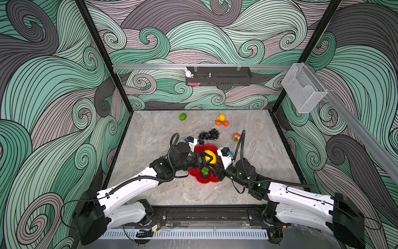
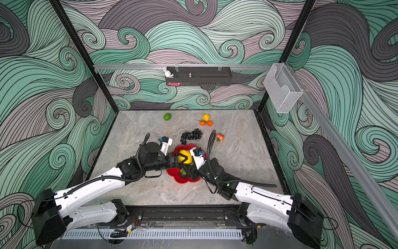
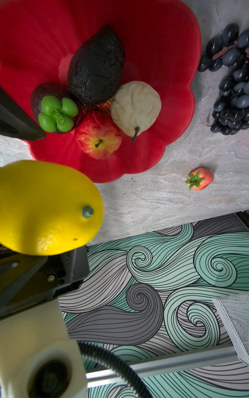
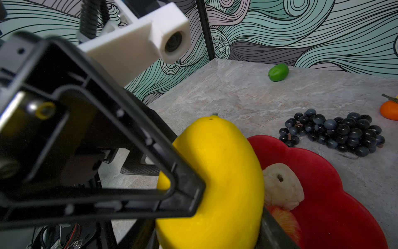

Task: Arrange fruit in a fruit bowl
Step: Place the fruit in the fruit bowl.

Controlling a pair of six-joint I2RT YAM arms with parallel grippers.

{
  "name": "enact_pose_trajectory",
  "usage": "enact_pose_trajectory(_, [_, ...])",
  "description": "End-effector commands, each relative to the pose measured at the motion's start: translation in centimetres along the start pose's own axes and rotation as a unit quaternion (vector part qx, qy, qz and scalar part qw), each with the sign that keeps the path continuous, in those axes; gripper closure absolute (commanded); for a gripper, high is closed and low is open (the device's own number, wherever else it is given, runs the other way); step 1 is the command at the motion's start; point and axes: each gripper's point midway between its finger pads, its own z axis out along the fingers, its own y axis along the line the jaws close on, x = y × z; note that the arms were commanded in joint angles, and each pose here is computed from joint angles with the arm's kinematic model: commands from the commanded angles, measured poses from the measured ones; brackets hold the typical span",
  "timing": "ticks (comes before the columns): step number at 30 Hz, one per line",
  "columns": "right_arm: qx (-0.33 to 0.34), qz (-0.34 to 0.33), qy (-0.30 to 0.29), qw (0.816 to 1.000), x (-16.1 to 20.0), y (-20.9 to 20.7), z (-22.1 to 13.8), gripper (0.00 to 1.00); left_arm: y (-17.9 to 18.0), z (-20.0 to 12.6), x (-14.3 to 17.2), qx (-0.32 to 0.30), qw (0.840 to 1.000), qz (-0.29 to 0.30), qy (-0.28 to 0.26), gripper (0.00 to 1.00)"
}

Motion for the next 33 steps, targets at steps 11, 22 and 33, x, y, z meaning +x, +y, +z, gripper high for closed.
enact_pose_trajectory(11, [0.009, -0.007, -0.020, 1.000, -0.5, 0.1, 0.0, 0.40, -2.3, 0.2, -1.1, 0.031, 0.999, 0.013, -0.004, 0.44])
enact_pose_trajectory(22, [0.067, -0.003, -0.032, 0.997, -0.7, -2.1, -1.0, 0.03, 0.5, -1.4, -2.5, -0.086, 0.992, 0.084, -0.026, 0.50])
enact_pose_trajectory(33, [0.169, 0.012, -0.061, 0.984, -1.1, -6.2, -3.2, 0.00, 5.7, -3.8, -6.1, -0.300, 0.931, 0.207, -0.033, 0.50])
